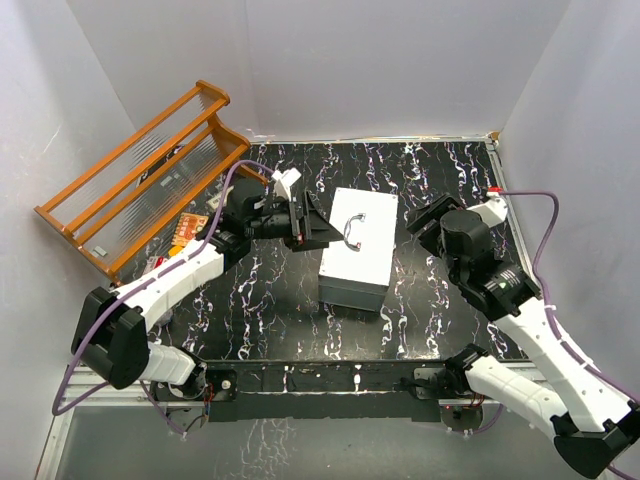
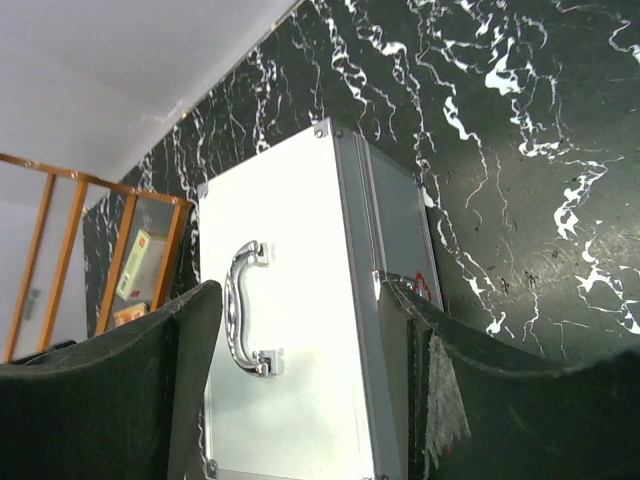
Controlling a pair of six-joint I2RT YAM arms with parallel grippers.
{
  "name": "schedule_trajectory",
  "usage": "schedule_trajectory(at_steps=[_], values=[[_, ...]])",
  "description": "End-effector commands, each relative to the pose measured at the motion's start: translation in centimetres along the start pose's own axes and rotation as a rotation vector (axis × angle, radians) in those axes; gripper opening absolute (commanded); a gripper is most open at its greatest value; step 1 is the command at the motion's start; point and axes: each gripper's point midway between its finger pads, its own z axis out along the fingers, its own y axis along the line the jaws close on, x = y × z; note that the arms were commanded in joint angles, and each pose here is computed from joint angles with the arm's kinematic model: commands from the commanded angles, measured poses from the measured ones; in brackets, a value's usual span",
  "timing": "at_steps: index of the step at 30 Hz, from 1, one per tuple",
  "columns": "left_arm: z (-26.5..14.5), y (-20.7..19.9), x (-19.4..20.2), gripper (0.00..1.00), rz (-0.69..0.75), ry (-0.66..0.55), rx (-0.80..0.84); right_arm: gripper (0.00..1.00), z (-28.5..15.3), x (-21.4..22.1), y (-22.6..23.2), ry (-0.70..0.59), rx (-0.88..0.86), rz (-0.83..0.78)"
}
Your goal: Organize the medicine kit
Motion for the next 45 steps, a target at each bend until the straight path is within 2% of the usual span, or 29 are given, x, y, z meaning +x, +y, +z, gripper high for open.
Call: schedule_trajectory(at_steps=[1,5,7,14,22,27,34,38,45], values=[[-0.6,-0.8,-2.1,0.85,0.098,-0.075,-0.066,0.62,0.9,1.9,0.5,0.067,-0.039,-0.065],[-1.4,3.2,-3.0,0.85,0.104,-0.133,-0.288,0.61,1.7,5.2,0.1,0.191,-0.042,-0.107],[-1.6,4.5,-3.1,0.86,0.11,-0.138,-0.347,0.59,1.8,6.6,-0.1,0.246,-0.047,-0.126],[-0.4,7.0,-2.4,0.82,0.084,-0.077,-0.382,0.42,1.5,10.5,-1.4,0.414,-0.046,-0.167],[0.5,8.4,-1.5,0.69,0.069,-0.017,-0.383,0.23,1.0,14.7,-3.1,0.559,-0.081,-0.172],[-0.5,9.3,-2.2,0.63,0.09,-0.085,-0.453,0.11,1.5,16.6,-1.9,0.638,-0.148,-0.193],[-3.6,11.8,-1.9,0.59,0.117,-0.115,-0.597,0.09,2.9,18.3,0.8,0.662,-0.229,-0.173],[-5.0,11.7,-1.4,0.58,0.11,-0.133,-0.606,0.09,4.0,18.9,2.7,0.647,-0.282,-0.174],[-6.8,12.6,-1.1,0.59,0.094,-0.152,-0.658,0.14,6.7,17.9,4.4,0.553,-0.322,-0.29]])
